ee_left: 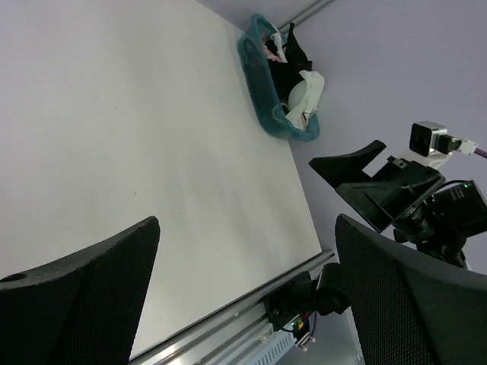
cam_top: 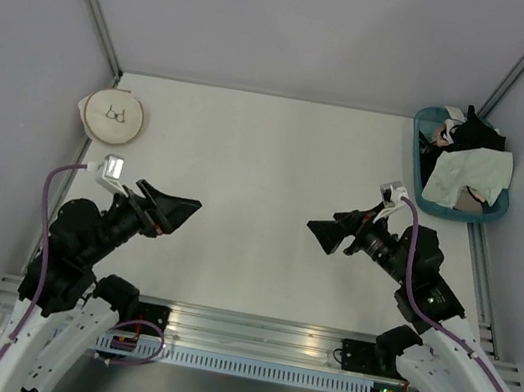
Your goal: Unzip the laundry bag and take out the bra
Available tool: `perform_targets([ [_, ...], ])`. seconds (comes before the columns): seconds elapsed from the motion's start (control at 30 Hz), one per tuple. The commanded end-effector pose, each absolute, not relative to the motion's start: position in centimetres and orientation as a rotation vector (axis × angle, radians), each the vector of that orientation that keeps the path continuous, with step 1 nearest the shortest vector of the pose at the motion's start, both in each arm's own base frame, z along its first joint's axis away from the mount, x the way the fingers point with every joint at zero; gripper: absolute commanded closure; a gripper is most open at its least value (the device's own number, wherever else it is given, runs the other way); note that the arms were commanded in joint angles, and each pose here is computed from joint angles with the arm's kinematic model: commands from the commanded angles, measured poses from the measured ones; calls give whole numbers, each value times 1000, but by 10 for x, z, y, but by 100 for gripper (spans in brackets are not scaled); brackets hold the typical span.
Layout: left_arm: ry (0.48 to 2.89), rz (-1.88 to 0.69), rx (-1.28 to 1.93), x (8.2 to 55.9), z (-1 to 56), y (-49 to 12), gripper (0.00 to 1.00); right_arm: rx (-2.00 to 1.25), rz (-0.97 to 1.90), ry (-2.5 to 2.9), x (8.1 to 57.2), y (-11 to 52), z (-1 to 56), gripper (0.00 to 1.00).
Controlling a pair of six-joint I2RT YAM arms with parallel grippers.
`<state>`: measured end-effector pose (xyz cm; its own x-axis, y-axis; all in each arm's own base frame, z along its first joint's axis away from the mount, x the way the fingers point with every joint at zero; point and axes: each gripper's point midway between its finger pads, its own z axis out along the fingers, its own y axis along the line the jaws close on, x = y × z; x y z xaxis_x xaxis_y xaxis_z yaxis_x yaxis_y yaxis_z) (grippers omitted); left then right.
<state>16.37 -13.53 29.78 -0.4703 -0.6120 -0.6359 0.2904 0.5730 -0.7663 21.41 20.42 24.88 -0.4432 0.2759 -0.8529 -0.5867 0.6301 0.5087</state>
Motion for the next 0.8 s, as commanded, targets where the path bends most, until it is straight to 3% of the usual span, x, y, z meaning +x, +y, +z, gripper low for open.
perform_targets([
  [0.0,1732,-1024,-279,181,304,-131,0,-267,1047,1765,202,206,262,2],
  [0.17,1790,-908,-308,217,275,-131,0,-279,1103,1751,191,208,263,2],
  [0.37,1940,-452,-546,297,220,-93,1,-300,1125,1739,178,204,266,2],
  [0.4,2002,-299,-608,317,192,-77,1,-299,1127,1736,177,204,266,2],
  [0.57,2064,-44,-802,383,164,-24,1,-292,1117,1761,170,198,260,2],
  [0.77,1915,301,-1042,418,156,62,1,-316,1084,1808,165,194,247,2],
])
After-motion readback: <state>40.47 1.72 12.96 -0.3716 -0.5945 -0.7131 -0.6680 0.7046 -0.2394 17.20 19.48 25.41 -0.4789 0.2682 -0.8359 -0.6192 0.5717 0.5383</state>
